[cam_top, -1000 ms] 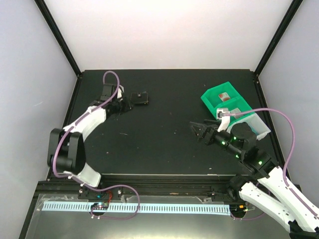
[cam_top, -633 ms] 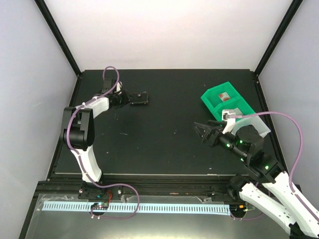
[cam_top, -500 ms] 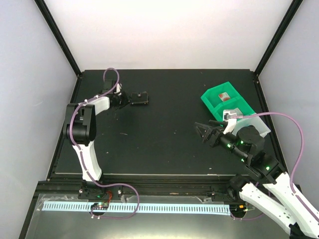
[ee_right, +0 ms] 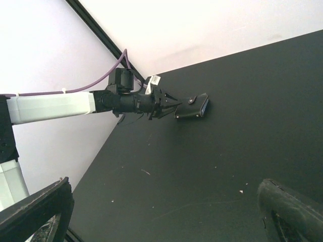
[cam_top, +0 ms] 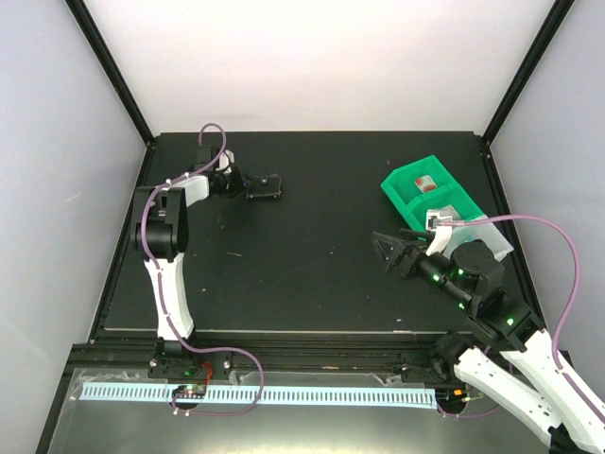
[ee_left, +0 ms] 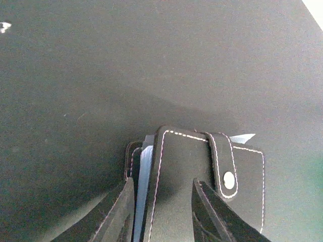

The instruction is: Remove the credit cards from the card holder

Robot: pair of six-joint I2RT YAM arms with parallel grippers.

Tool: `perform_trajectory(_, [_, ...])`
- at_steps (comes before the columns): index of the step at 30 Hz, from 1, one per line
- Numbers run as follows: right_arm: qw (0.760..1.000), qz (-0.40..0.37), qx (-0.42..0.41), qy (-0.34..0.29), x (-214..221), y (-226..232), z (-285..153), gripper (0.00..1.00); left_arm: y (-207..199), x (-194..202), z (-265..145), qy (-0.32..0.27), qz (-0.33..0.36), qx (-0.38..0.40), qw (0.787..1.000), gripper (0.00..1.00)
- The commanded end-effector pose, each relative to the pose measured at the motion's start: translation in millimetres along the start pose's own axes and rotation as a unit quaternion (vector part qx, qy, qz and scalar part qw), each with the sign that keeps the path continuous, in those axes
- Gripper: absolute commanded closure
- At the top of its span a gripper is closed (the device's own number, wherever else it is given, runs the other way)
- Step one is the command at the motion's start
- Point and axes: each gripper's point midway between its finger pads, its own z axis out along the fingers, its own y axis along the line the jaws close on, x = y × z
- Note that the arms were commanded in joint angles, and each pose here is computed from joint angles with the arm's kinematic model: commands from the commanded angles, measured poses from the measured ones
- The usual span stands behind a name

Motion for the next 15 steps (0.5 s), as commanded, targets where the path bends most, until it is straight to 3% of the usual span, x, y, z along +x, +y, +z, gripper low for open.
perform_trajectory(1, [1.0,0.007,0.005,-0.003,0.7,-2.0,-0.8,0.0,-5.4,-3.6,7.8,0.014,-0.011,0.021,1.0,0.68])
perform_trajectory(9, [1.0,0.011,0.003,-0.009,0.7,-3.1,-6.7,0.0,-9.4,4.3,9.1,0.025,-0.01,0.021,0.999,0.82])
perform_trajectory(15, [1.0,0.013,0.0,-0.008,2.1,-2.8,-10.5,0.0,-9.7,13.9,6.0,0.033,-0.004,0.019,0.999,0.98])
